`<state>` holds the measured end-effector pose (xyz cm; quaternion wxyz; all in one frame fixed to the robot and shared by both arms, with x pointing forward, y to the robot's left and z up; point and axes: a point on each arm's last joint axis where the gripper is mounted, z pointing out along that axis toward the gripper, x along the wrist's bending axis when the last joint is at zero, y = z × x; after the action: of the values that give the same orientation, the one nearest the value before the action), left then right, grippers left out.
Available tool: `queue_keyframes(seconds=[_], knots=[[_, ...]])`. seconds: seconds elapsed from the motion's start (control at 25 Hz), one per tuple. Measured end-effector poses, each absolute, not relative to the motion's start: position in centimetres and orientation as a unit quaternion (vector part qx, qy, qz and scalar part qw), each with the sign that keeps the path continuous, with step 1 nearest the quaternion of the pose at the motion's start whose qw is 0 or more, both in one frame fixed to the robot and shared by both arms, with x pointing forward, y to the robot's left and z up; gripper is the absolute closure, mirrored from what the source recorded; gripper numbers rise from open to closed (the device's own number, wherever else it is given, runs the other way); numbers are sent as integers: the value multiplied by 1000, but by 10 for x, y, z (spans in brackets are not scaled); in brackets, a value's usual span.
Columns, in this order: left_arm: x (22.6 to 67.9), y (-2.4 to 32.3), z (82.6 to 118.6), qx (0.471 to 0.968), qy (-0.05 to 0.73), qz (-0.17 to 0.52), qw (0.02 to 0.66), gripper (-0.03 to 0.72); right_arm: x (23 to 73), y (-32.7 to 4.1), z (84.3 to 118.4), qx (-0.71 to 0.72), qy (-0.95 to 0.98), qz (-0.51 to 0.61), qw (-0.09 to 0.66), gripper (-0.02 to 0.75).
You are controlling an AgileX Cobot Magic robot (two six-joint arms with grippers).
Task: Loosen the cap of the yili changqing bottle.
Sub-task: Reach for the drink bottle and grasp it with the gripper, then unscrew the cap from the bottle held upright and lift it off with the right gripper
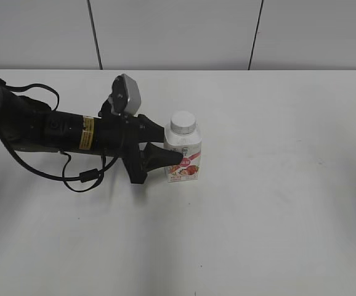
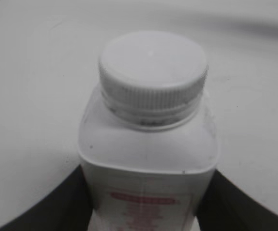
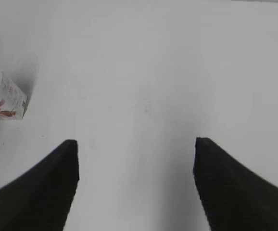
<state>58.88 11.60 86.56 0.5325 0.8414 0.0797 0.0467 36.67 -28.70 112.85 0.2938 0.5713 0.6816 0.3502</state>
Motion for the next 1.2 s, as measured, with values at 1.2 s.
queue_keyframes(seconds=[1.2], knots=[[589, 116, 866, 841, 79, 46, 533, 306, 552, -285, 1122, 656, 725, 200, 67, 222]])
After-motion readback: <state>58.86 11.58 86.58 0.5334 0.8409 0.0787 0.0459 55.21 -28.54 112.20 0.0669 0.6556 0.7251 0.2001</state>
